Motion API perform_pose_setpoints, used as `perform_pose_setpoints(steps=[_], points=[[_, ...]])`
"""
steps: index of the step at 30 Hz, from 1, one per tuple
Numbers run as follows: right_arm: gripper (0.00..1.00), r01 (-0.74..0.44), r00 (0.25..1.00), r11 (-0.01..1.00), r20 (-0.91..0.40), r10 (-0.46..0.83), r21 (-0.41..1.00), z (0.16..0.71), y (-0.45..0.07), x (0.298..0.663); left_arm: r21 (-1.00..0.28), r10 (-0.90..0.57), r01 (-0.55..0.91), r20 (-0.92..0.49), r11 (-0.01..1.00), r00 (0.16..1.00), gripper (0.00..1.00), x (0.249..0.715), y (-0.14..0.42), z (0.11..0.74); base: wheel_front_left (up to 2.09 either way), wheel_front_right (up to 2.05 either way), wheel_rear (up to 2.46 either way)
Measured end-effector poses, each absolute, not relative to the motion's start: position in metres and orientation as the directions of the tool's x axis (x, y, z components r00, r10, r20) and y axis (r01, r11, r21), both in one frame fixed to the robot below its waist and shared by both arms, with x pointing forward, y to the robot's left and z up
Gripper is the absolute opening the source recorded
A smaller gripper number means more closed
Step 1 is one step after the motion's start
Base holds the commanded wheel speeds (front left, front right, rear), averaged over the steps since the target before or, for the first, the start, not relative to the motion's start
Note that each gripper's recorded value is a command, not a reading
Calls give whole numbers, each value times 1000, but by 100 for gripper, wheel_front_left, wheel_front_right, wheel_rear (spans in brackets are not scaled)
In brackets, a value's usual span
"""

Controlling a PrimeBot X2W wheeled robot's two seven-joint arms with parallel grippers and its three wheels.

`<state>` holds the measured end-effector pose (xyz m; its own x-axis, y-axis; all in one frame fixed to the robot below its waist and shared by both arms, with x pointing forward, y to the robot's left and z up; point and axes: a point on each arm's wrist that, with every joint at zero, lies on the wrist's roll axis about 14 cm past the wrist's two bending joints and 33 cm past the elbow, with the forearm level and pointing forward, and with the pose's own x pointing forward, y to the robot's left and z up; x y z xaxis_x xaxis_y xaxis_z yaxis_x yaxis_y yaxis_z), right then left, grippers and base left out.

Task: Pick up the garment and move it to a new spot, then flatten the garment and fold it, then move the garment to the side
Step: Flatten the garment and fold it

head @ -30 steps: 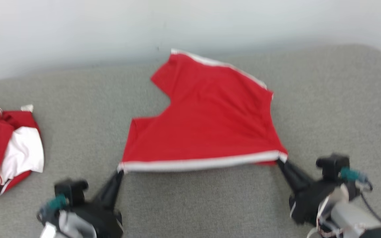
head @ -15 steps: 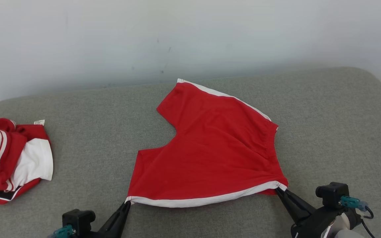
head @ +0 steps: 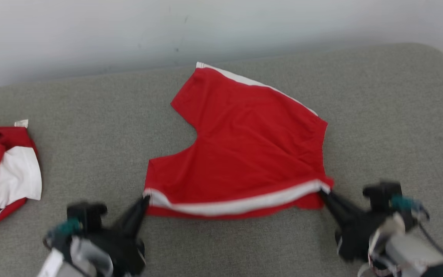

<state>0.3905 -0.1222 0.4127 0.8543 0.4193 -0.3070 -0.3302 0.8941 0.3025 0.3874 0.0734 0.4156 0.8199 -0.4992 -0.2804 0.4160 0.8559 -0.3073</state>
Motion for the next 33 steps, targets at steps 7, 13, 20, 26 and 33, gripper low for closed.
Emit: perform_pose_setpoints(steps=[7,13,20,26,33], points=[[0,-428,863,884,-207,462,187,491,-99,495,-221,-485,446,-180,868,856,0,498,90,493,0,0,0],[0,-409,905,904,179,385,123,675,-93,595,0,-389,391,101,920,916,0,608,127,659,0,0,0],[0,-485,810,874,392,436,31,735,-79,620,-19,-451,482,324,876,832,0,628,91,712,0,0,0],[0,-446,890,894,126,438,48,591,-93,636,-166,-425,423,23,891,905,0,619,105,547,0,0,0],[0,-463,878,875,-57,475,142,495,-88,583,-207,-415,389,-99,897,904,0,566,114,478,0,0,0]])
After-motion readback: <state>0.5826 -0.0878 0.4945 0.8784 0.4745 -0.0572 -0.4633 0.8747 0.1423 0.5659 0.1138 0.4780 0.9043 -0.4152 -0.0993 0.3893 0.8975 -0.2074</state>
